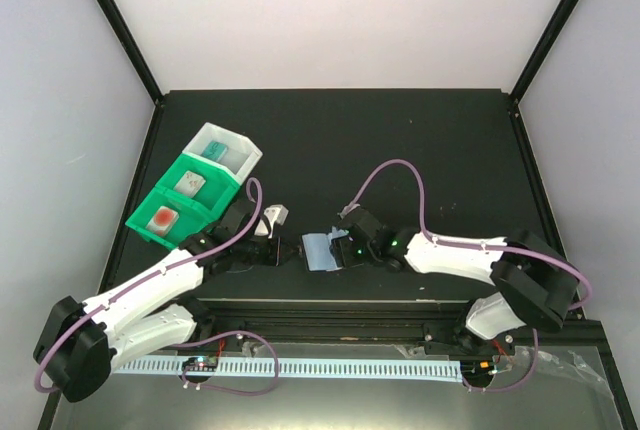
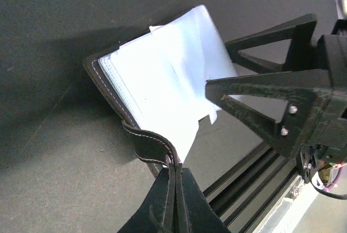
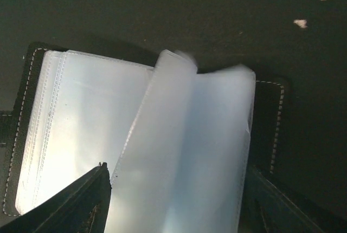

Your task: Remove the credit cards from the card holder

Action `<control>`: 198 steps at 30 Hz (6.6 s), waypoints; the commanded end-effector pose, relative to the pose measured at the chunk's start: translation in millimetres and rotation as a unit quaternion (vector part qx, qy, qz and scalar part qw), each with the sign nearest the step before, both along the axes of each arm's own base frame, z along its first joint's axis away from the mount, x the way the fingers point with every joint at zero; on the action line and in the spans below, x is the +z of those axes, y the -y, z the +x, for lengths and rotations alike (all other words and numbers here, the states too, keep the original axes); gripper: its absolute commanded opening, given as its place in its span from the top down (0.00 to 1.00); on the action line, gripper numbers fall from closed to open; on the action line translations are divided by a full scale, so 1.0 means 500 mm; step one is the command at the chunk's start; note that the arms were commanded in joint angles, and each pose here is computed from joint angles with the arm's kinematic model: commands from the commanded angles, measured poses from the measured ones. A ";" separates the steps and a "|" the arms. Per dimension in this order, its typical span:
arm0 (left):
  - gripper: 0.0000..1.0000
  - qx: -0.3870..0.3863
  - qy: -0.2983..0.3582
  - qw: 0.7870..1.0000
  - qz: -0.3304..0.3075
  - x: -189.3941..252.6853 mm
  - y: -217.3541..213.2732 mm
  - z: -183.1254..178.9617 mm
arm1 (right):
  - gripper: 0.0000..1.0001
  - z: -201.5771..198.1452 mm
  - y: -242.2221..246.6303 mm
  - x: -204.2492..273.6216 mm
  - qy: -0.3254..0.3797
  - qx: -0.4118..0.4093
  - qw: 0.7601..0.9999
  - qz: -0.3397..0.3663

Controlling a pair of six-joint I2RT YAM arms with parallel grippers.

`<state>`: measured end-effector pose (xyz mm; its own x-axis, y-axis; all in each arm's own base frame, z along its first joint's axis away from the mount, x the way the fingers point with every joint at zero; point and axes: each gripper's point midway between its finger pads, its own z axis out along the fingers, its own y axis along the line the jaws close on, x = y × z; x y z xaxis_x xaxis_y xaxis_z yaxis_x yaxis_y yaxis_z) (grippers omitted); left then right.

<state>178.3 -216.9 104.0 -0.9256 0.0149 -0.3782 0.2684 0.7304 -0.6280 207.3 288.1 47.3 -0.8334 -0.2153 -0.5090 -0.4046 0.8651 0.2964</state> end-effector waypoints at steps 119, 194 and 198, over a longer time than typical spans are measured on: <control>0.89 -0.006 -0.041 0.988 -0.148 -0.019 0.107 0.088 | 0.73 -0.032 -0.067 0.016 -0.015 0.025 0.987 0.161; 0.59 0.040 -0.081 0.989 -0.116 -0.105 0.050 0.101 | 0.94 -0.024 -0.038 -0.078 -0.052 -0.006 0.996 0.077; 0.69 0.034 -0.080 0.987 -0.132 -0.088 0.058 0.099 | 0.93 -0.025 -0.042 -0.072 -0.049 -0.002 0.995 0.085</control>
<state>228.2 -237.5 44.2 -0.9715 -0.1445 -0.1879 0.0640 0.6036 -0.7948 197.2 320.0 18.9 -0.8778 -0.1282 -0.4615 -0.3760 0.7813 0.4982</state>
